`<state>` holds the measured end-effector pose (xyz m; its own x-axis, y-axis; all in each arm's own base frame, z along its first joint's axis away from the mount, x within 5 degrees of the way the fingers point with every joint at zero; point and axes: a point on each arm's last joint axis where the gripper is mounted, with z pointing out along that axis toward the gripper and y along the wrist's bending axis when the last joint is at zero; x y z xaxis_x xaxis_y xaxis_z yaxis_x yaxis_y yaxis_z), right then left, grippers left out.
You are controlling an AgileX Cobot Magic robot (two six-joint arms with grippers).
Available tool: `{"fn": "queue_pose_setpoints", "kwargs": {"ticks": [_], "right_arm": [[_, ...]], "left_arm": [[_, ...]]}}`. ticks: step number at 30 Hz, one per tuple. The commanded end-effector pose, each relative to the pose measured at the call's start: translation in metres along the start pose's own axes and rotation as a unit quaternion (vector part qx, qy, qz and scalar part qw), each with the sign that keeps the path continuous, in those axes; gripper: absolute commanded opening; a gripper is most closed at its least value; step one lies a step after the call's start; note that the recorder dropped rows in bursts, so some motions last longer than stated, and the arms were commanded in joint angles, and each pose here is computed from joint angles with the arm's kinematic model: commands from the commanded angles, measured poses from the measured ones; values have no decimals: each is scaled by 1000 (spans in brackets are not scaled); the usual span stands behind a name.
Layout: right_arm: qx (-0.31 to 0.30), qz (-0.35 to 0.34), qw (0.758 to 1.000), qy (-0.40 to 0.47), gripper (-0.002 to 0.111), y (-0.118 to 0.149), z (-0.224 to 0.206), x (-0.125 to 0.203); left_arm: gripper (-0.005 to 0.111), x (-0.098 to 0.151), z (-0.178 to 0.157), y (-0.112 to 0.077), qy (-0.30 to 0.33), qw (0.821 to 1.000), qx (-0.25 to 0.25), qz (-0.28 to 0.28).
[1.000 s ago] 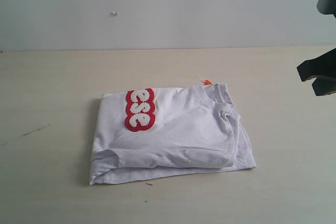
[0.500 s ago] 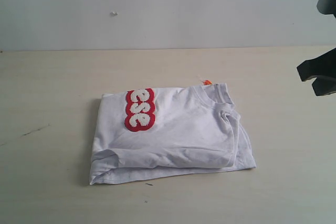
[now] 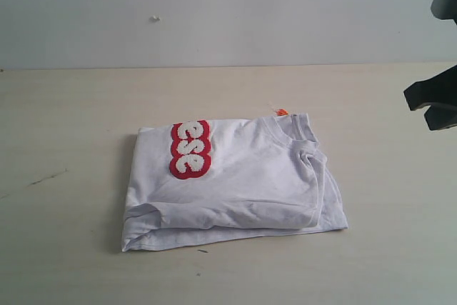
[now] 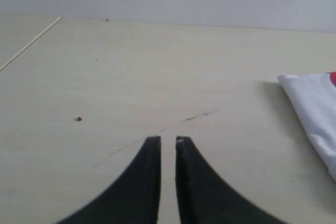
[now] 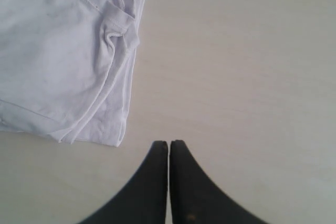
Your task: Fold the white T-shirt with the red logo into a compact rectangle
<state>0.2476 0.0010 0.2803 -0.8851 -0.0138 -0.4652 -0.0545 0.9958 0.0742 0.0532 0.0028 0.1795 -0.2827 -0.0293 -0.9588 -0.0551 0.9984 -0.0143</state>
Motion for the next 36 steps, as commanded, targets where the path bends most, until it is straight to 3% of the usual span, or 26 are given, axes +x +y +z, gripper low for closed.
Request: {"fn": "queue_pose_setpoints", "kwargs": {"ticks": [1,6,12,17,28,36], "right_arm": [[-1,1,1000,-9,3,0,-2,-1],[3,-9,1000,-12,3,0,-2,-1],[12,-4,993,-119,3,-2,-1,-14],[19,11,981,-191,3,-3,-2,-4],[58,-1,940,-335,3,-5,-23,65],[136,57,907,-395,3,-23,-29,138]], "left_arm": [[13,-1,-1,0,-9,1000,-3,-3],[13,-1,-1,0,-9,1000,-3,-3],[13,-1,-1,0,-9,1000,-3,-3],[13,-1,-1,0,-9,1000,-3,-3],[13,-1,-1,0,-9,1000,-3,-3],[13,-1,-1,0,-9,1000,-3,-3]]}}
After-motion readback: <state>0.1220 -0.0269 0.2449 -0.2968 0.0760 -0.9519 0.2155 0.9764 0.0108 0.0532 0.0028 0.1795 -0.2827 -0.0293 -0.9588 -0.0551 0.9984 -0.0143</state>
